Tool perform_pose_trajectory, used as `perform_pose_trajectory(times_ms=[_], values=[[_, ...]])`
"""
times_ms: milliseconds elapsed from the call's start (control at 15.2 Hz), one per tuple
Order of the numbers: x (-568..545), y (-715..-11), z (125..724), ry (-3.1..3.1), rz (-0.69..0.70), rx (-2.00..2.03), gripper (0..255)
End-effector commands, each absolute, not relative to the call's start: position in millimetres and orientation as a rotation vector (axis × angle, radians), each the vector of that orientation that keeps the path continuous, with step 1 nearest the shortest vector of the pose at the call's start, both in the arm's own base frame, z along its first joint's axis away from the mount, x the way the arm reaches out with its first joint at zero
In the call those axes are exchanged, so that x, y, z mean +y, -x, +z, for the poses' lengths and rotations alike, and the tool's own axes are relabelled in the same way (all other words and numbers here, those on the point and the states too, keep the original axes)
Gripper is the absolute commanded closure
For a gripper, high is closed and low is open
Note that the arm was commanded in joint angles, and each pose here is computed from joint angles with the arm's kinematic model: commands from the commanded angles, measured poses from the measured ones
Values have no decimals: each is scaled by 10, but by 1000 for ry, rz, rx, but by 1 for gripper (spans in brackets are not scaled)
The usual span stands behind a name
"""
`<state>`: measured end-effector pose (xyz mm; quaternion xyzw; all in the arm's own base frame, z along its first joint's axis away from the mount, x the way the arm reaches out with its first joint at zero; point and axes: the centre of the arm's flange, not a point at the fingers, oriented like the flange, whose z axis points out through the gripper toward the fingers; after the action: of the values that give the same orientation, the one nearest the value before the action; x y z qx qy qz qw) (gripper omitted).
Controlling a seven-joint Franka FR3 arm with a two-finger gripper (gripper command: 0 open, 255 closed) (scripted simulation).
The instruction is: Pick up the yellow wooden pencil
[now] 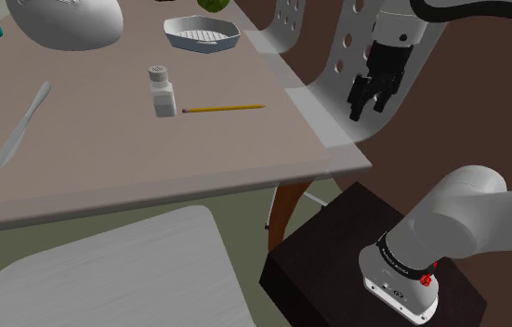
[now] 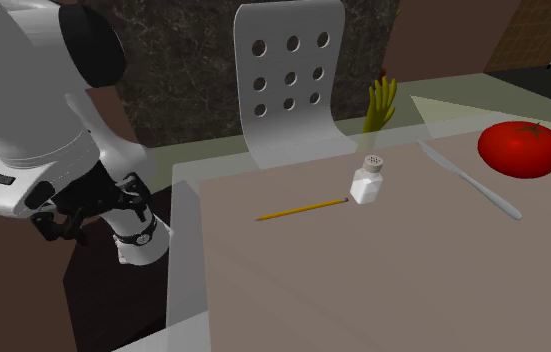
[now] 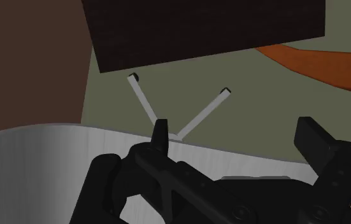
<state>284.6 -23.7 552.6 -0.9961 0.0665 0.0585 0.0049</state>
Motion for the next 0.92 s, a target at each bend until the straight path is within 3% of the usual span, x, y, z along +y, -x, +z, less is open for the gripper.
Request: perform_pose_trajectory(times_ms=[0, 858], values=[[-237, -2846, 5526, 3120, 183, 208, 0], [750, -3997, 5801, 2935, 16, -957, 0]])
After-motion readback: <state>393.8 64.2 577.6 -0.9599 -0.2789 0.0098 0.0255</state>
